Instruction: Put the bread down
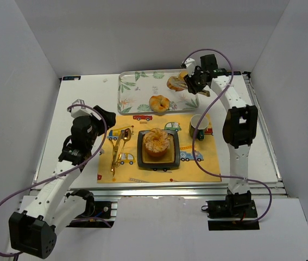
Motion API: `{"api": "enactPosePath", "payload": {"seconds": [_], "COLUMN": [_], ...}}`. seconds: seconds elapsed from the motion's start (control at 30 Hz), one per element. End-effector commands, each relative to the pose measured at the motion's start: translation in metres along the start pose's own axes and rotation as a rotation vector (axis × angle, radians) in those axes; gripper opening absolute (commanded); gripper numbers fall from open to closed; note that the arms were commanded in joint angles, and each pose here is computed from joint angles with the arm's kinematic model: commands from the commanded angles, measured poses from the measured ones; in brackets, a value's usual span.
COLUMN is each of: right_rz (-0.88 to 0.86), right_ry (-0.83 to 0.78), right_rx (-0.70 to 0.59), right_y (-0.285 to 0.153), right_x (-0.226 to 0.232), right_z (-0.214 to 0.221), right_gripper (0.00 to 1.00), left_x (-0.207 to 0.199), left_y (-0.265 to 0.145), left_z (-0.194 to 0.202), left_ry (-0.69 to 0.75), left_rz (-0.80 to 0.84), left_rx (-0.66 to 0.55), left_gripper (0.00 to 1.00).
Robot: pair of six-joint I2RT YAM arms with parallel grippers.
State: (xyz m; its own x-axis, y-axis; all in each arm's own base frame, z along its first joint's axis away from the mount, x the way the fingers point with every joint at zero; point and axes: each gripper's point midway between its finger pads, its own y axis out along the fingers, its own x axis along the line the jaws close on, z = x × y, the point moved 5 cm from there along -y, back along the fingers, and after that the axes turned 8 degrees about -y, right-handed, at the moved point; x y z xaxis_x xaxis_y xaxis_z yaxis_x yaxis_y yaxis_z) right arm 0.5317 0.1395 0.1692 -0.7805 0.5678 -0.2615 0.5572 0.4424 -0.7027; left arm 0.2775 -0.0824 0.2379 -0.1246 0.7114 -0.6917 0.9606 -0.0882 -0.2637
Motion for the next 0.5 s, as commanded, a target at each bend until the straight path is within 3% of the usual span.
{"api": "enactPosePath", "payload": {"seconds": [0.0,0.47], "right_rz": [0.023,0.056], "right_ry": [-0.037,-0.038], "right_rx": [-0.077,-0.052], "right_y": [-0.005,0.016], "right_x": [-0.008,-0.016], "right_z": [-0.024,-0.013], "right_gripper": [0.42,0.47], "left_x": [-0.005,-0.003], "left_y": [0.003,0.012], "left_z": [-0.006,-0.002], "left_ry": [0.001,0.009], "left_rz": [0.015,0.002], "left_rx": [-0.023,-0.007], "left_gripper": [0.92,0.92]}}
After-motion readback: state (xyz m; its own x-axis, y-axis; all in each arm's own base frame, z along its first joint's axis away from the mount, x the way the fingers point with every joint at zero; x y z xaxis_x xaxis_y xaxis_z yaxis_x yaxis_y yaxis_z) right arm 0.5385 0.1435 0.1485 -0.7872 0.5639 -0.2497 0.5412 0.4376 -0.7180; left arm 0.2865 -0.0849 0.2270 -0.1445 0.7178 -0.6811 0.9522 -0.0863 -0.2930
